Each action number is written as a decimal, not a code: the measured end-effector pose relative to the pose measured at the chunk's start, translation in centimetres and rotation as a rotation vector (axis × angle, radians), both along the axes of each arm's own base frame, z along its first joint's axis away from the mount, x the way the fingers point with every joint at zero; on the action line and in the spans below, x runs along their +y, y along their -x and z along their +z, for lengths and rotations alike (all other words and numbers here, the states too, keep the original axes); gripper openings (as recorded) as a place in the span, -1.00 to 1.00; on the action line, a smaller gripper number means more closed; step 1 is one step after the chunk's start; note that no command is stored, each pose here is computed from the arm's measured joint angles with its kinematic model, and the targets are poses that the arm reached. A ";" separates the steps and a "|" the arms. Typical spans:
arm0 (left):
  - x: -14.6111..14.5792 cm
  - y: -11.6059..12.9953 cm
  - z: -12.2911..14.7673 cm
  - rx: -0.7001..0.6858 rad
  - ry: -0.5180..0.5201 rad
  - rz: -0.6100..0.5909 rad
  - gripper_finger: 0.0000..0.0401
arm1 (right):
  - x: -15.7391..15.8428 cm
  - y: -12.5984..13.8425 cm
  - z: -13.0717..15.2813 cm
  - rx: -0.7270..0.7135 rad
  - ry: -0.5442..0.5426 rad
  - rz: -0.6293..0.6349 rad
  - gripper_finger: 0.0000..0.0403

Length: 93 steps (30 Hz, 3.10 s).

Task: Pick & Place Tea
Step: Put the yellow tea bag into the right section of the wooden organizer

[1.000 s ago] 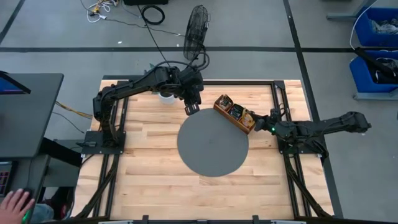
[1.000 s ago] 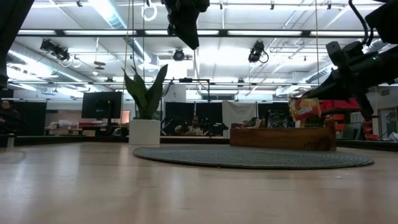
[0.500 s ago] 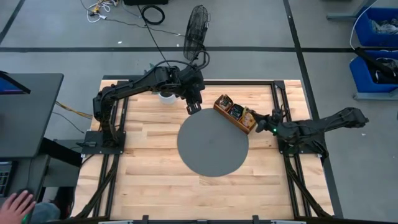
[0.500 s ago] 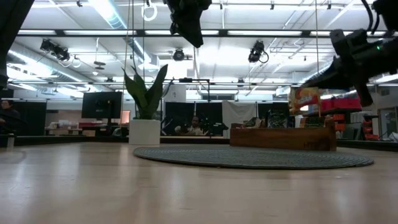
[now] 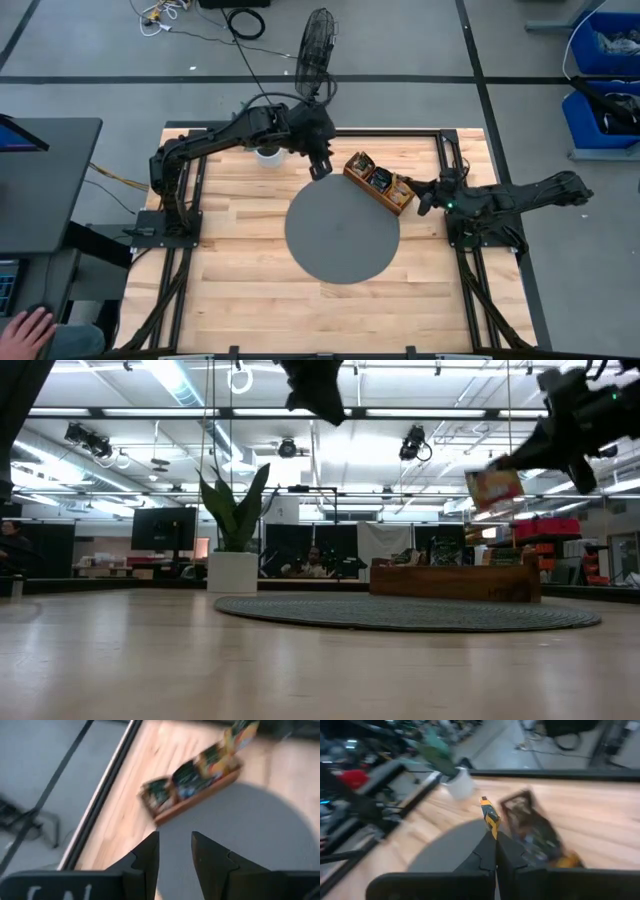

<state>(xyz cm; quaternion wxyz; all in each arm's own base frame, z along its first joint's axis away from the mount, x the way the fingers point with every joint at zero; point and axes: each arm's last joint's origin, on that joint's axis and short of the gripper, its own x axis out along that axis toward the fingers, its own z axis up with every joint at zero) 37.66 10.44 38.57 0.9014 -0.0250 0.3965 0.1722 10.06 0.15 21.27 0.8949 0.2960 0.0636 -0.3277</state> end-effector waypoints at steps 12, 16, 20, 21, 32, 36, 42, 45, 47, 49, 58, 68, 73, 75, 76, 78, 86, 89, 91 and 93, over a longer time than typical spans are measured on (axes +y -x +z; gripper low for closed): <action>0.0 -2.1 1.9 -0.325 0.112 -0.197 -0.24 | 0.3 -0.6 4.5 -0.195 0.145 0.146 -1.00; 0.0 -3.0 2.0 -0.407 0.169 -0.234 -0.02 | 0.4 -0.6 5.4 -0.259 0.185 0.180 -1.00; -0.1 -4.0 1.5 -0.452 0.246 -0.257 0.17 | 0.5 -0.6 6.4 -0.336 0.223 0.221 -1.00; -0.1 -4.3 1.4 -0.470 0.268 -0.266 0.21 | 0.5 -0.6 6.7 -0.362 0.235 0.229 -1.00; -1.3 -5.9 2.4 -0.648 0.300 -0.364 0.29 | 0.8 -0.3 9.0 -0.593 0.295 0.311 -1.00; -1.5 -6.4 2.2 -0.672 0.298 -0.373 0.29 | 0.9 -0.8 9.2 -0.617 0.305 0.326 -1.00; -2.2 -7.6 1.7 -0.720 0.316 -0.397 0.29 | 1.2 -1.9 9.2 -0.632 0.313 0.346 -1.00; -2.4 -8.1 0.9 -0.697 0.330 -0.396 0.29 | 1.3 -2.3 9.2 -0.638 0.314 0.351 -1.00; -2.7 -8.4 0.6 -0.697 0.331 -0.403 0.29 | 1.4 -2.5 9.1 -0.626 0.314 0.353 -1.00; -2.7 -8.4 0.6 -0.699 0.329 -0.405 0.29 | 1.4 -2.7 9.1 -0.622 0.314 0.353 -1.00; -2.9 -8.5 0.6 -0.699 0.329 -0.411 -0.04 | 1.5 -3.0 9.0 -0.614 0.318 0.352 -1.00; -2.9 -8.5 0.6 -0.694 0.291 -0.432 -0.94 | 1.1 -3.0 9.0 -0.611 0.322 0.328 -1.00; -2.8 -8.4 0.5 -0.690 0.283 -0.433 -0.95 | 1.1 -3.0 9.0 -0.610 0.323 0.329 -0.97; -2.7 -8.4 0.4 -0.680 0.283 -0.431 -0.97 | 1.1 -3.1 8.9 -0.604 0.326 0.330 -0.89; -2.6 -8.4 0.4 -0.675 0.282 -0.429 -0.97 | 1.1 -3.1 8.9 -0.603 0.326 0.330 -0.83; -2.4 -8.4 0.3 -0.669 0.283 -0.424 -0.97 | 1.1 -3.1 8.8 -0.595 0.321 0.332 -0.70; -2.0 -8.1 -0.3 -0.602 0.283 -0.411 -0.97 | 1.2 -2.9 9.3 -0.554 0.324 0.357 -0.10; -1.8 -7.8 -1.1 -0.521 0.299 -0.401 -0.98 | 1.0 -2.3 11.7 -0.414 0.348 0.382 0.05; -1.9 -7.7 -1.5 -0.479 0.304 -0.404 -0.98 | 0.9 -2.0 13.4 -0.260 0.354 0.414 0.09; -1.9 -7.6 -1.8 -0.455 0.301 -0.408 -0.97 | 0.8 -2.2 15.1 -0.111 0.356 0.439 0.11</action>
